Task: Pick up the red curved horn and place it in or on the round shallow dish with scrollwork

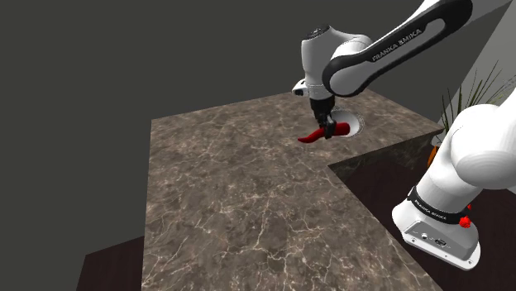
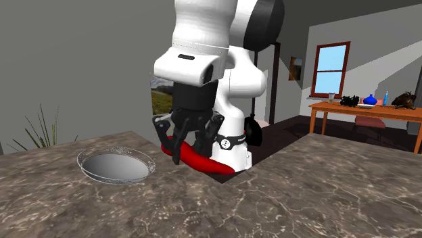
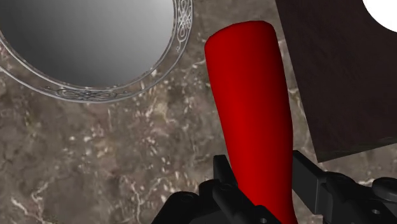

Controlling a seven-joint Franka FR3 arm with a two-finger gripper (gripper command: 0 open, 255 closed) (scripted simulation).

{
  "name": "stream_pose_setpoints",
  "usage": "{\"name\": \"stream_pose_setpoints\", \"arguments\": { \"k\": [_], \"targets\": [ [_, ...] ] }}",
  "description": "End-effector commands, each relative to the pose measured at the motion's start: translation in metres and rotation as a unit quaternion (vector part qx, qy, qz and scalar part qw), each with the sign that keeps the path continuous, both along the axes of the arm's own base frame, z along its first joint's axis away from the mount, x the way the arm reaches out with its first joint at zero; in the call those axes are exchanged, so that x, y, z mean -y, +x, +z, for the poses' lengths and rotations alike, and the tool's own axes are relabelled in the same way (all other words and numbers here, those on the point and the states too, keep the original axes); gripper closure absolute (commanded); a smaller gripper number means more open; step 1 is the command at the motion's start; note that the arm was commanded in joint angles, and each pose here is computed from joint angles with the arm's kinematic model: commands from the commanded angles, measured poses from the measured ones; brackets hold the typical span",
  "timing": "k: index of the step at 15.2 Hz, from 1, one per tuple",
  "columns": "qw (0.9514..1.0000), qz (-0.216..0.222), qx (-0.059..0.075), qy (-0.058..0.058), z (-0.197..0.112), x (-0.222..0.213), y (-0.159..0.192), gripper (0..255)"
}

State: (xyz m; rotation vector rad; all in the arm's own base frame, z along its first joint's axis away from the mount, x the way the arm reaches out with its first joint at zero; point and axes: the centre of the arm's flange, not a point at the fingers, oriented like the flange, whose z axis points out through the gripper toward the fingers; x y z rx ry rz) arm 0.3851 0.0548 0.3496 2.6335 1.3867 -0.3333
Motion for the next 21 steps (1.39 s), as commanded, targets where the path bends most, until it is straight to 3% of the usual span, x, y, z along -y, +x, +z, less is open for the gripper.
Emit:
{"name": "stream_pose_setpoints", "arguments": {
  "k": [1,10,21],
  "targets": [
    [1.0000,0.000,0.000,0.000,0.011,0.000,0.001,255],
    [1.0000,0.000,0.000,0.000,0.058,0.000,0.001,255],
    [1.0000,0.000,0.000,0.000,0.057,0.144,0.019,255]
  ]
}}
